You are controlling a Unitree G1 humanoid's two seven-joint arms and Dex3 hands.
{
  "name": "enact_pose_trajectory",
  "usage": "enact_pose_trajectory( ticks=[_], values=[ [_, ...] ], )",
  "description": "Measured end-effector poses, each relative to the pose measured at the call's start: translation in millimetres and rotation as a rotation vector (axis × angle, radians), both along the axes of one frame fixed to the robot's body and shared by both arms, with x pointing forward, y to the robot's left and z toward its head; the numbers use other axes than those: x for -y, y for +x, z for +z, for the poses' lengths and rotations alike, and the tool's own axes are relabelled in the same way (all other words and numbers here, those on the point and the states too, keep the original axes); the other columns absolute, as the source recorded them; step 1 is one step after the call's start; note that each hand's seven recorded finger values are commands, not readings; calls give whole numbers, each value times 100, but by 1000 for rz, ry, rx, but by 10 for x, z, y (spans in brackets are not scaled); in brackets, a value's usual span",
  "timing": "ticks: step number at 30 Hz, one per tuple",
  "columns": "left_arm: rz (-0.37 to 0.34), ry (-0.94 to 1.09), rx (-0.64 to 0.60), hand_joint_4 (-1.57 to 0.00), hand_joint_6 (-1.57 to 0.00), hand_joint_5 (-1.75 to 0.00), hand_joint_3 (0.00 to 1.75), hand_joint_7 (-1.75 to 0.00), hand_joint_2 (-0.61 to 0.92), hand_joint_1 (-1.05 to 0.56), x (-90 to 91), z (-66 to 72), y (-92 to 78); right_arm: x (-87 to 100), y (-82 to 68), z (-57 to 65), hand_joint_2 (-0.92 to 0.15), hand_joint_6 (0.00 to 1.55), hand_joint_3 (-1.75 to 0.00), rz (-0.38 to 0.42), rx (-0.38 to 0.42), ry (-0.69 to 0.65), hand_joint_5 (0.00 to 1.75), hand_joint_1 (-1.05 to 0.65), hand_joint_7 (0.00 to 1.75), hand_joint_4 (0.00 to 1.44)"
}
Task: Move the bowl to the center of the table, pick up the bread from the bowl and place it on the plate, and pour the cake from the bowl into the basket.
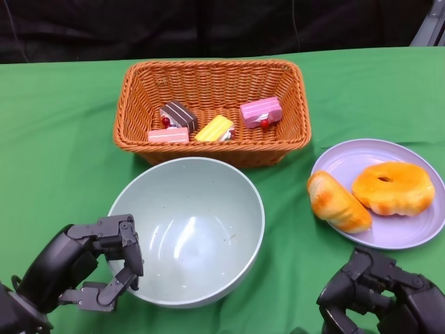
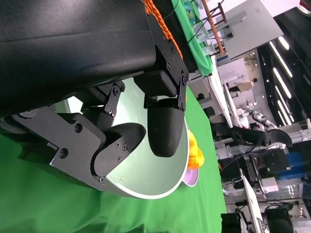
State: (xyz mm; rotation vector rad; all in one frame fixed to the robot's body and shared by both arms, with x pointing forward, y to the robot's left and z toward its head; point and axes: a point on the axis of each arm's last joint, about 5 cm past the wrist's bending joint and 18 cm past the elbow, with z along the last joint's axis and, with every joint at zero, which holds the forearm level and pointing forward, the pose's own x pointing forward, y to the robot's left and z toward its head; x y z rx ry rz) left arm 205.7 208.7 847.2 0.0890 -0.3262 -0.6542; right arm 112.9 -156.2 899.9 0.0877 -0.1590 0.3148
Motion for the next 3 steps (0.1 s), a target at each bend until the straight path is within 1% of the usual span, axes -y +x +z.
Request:
enact_pose_trajectory(
  ticks=[3],
  values=[
    [5, -3, 2, -76, -72, -167, 120, -149, 54, -6, 2, 1, 1, 1, 4, -10, -61, 63, -83, 1, -4, 1, 163, -22, 137, 69]
  ],
)
